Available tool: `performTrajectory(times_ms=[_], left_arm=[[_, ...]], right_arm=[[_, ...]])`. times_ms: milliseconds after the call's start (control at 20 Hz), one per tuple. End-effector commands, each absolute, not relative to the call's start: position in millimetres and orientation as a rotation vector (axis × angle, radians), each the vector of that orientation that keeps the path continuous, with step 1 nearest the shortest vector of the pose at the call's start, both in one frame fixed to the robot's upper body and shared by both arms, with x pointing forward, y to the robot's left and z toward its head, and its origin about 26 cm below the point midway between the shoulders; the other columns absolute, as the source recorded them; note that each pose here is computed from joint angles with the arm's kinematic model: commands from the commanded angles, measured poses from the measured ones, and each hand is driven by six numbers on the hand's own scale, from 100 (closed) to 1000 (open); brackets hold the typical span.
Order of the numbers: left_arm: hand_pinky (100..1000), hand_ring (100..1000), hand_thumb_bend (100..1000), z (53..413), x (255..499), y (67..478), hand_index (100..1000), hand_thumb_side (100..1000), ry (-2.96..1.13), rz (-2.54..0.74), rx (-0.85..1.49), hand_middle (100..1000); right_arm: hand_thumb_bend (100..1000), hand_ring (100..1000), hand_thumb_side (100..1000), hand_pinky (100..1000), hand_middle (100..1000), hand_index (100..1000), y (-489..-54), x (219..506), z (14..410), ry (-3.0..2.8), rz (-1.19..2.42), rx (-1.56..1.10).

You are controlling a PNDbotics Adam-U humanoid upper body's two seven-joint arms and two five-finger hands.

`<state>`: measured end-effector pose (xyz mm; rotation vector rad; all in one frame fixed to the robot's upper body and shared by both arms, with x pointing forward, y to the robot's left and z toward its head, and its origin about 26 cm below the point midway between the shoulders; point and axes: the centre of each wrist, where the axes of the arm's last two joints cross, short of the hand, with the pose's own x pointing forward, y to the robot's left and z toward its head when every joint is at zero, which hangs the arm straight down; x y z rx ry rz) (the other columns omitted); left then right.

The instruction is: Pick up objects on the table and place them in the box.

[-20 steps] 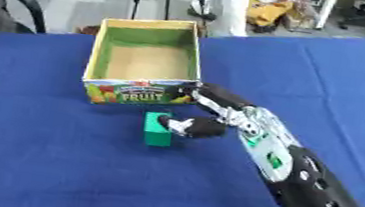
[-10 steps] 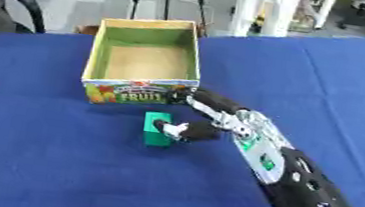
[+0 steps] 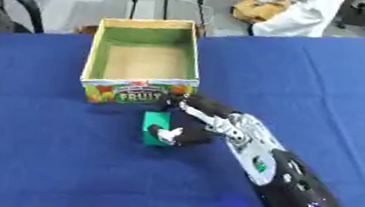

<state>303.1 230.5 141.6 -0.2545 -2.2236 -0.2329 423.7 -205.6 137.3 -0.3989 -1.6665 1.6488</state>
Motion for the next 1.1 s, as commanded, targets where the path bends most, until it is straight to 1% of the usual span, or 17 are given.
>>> performTrajectory(times_ms=[50,350,550,600,750,900,1000,1050,1100], left_arm=[[744,806,722,145.0,302.6,230.0,776,756,-2.237,-0.242,-0.260,563],[744,806,722,145.2,302.6,229.7,776,756,-2.237,-0.242,-0.262,563],[744,807,722,144.9,302.6,229.6,776,757,-2.237,-0.241,-0.262,563],[744,807,721,144.9,302.6,229.6,776,758,-2.237,-0.242,-0.262,563],[744,807,721,144.8,302.7,229.5,776,758,-2.236,-0.242,-0.263,563],[744,807,721,144.9,302.7,229.3,776,758,-2.236,-0.242,-0.263,563],[744,807,721,144.9,302.8,229.3,776,758,-2.236,-0.242,-0.264,563],[745,807,721,144.9,302.8,229.3,776,758,-2.236,-0.242,-0.264,563],[745,808,721,145.0,302.8,229.3,776,758,-2.236,-0.242,-0.264,563]], right_arm=[[290,868,853,806,778,951,-203.0,425.6,144.2,-1.677,1.669,-0.414],[283,867,851,806,778,952,-201.7,425.8,141.0,-1.668,1.683,-0.409],[231,857,838,805,774,952,-201.0,425.6,138.7,-1.659,1.698,-0.409],[198,842,823,802,767,951,-200.8,425.5,138.2,-1.656,1.702,-0.411],[158,816,776,798,755,948,-200.5,425.5,137.4,-1.642,1.725,-0.419],[113,783,696,788,727,932,-200.0,425.2,137.8,-1.631,1.752,-0.436],[113,783,696,788,727,932,-199.9,425.1,137.7,-1.629,1.759,-0.444],[100,755,615,771,705,922,-199.9,425.1,137.8,-1.626,1.765,-0.449],[100,750,599,767,702,920,-199.9,425.1,137.9,-1.624,1.770,-0.453]])
